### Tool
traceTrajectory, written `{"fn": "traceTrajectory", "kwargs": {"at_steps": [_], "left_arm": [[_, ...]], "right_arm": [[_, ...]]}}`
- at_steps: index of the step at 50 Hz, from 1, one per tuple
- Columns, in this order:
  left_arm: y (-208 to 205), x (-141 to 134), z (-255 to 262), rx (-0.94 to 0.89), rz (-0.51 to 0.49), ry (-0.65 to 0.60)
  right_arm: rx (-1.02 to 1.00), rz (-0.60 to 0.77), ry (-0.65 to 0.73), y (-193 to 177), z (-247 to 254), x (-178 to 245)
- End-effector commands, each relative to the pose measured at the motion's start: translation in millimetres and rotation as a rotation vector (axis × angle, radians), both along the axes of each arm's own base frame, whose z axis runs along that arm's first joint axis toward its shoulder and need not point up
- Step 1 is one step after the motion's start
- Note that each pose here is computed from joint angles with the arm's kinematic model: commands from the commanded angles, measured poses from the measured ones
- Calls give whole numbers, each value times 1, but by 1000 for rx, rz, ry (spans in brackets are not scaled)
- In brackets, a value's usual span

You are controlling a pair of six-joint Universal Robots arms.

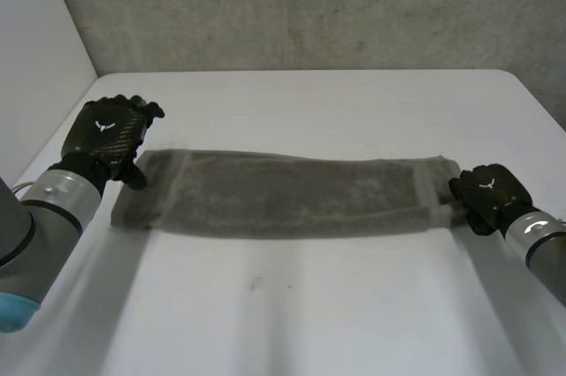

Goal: Fold the towel.

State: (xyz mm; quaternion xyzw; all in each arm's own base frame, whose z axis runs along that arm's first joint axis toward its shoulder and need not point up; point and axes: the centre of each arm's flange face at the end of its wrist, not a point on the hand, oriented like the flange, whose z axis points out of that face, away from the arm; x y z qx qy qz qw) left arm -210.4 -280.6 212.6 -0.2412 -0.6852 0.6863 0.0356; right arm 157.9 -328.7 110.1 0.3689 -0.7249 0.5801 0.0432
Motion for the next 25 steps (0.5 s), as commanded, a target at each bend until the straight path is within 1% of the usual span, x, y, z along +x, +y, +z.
{"fn": "traceTrajectory", "kwargs": {"at_steps": [1, 2, 3, 4, 5, 7, 11, 13, 14, 15, 16, 18, 19, 21, 22, 23, 24, 25], "left_arm": [[0, 1, 1, -4, 2, 0], [0, 1, 2, -3, 3, 0], [0, 1, 2, -4, 3, 0], [0, 1, 2, -4, 3, 0], [1, 1, 4, -9, 5, 1], [1, 1, 5, -12, 5, 2], [1, 2, 6, -14, 10, 2], [1, 2, 7, -17, 11, 2], [1, 2, 7, -18, 11, 3], [1, 2, 7, -18, 11, 3], [1, 2, 8, -20, 11, 3], [2, 2, 9, -24, 11, 4], [2, 2, 10, -26, 13, 4], [2, 2, 10, -27, 13, 4], [3, 2, 11, -29, 11, 5], [3, 2, 11, -29, 11, 5], [4, 2, 11, -29, 10, 5], [4, 2, 11, -29, 10, 5]], "right_arm": [[-86, -186, 110, -37, 17, -72], [-116, -234, 148, -45, 24, -93], [-116, -234, 149, -45, 24, -93], [-141, -273, 191, -52, 31, -111], [-141, -273, 191, -52, 31, -111], [-161, -299, 256, -59, 42, -128], [-164, -308, 272, -63, 53, -130], [-188, -322, 263, -66, 72, -126], [-188, -322, 263, -66, 72, -126], [-220, -291, 244, -65, 85, -108], [-220, -291, 244, -65, 85, -107], [-297, -195, 181, -58, 112, -56], [-298, -195, 180, -58, 112, -56], [-341, -107, 124, -46, 128, -10], [-342, -107, 124, -46, 128, -10], [-353, -56, 99, -37, 132, 14], [-353, -56, 98, -37, 132, 15], [-368, 12, 74, -24, 135, 43]]}}
